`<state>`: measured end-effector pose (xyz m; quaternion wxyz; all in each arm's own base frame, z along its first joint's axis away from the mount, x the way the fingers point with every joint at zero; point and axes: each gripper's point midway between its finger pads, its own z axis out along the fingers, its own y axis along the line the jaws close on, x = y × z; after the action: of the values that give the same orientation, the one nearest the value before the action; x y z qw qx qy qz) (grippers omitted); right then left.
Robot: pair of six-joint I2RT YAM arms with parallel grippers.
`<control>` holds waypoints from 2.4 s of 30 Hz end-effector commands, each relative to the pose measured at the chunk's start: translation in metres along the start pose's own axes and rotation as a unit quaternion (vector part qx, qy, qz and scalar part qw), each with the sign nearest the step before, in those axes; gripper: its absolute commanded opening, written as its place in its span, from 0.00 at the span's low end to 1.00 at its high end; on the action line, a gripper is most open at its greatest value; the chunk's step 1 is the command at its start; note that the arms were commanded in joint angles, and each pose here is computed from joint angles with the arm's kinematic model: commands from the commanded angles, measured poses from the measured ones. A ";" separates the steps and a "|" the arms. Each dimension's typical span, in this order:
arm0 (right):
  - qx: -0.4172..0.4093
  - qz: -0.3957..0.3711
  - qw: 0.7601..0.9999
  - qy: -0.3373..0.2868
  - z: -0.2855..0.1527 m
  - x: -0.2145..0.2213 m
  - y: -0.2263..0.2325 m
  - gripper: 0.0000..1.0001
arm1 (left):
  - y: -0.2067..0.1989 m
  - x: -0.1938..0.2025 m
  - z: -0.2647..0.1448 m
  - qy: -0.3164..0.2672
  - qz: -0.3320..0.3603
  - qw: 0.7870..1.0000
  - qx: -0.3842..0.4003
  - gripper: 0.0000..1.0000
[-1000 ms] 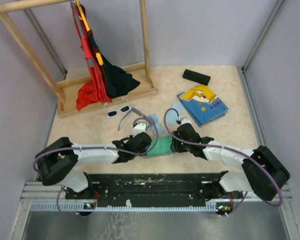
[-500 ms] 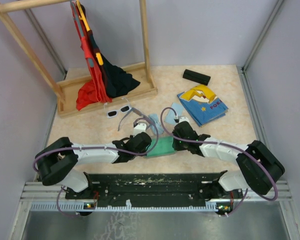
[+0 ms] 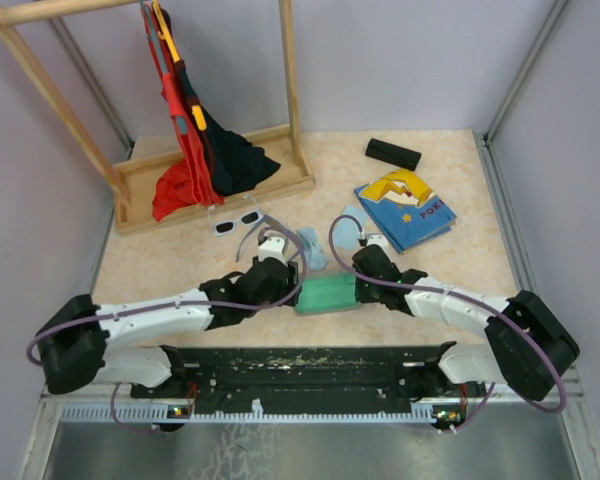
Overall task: Organize the sunglasses
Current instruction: Pick up the sunglasses case at the center of the board.
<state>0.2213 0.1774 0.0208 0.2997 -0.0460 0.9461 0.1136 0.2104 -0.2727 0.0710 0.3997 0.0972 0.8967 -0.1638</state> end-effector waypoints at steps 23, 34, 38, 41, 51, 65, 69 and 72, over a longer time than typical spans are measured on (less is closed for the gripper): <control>0.070 0.143 0.964 -0.213 -0.137 -0.088 -0.051 0.00 | 0.030 -0.084 0.026 -0.061 0.016 0.998 0.002 0.71; 0.064 0.136 0.968 -0.203 -0.133 -0.084 -0.048 0.00 | 0.031 -0.064 0.078 -0.014 0.087 0.996 -0.020 0.61; 0.064 0.132 0.968 -0.202 -0.132 -0.083 -0.048 0.00 | 0.029 -0.060 0.089 -0.001 0.096 0.995 -0.021 0.54; 0.064 0.128 0.969 -0.199 -0.131 -0.081 -0.049 0.00 | 0.029 -0.057 0.093 0.007 0.095 0.995 -0.021 0.41; 0.058 0.127 0.970 -0.199 -0.128 -0.079 -0.047 0.00 | 0.026 -0.045 0.085 0.016 0.085 0.996 0.003 0.14; 0.054 0.125 0.970 -0.200 -0.128 -0.078 -0.047 0.00 | 0.020 -0.104 0.043 -0.057 0.099 0.993 0.003 0.00; 0.064 0.124 0.970 -0.201 -0.128 -0.080 -0.049 0.00 | 0.031 -0.096 0.029 -0.043 0.069 0.997 -0.016 0.00; 0.069 0.118 0.972 -0.193 -0.121 -0.080 -0.048 0.00 | 0.053 -0.078 0.018 -0.030 0.029 0.997 -0.064 0.00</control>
<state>0.2090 0.0961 0.1360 0.4320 0.0966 0.8936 0.0746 0.3051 -0.2668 0.1204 0.4568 0.1534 0.8655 -0.1367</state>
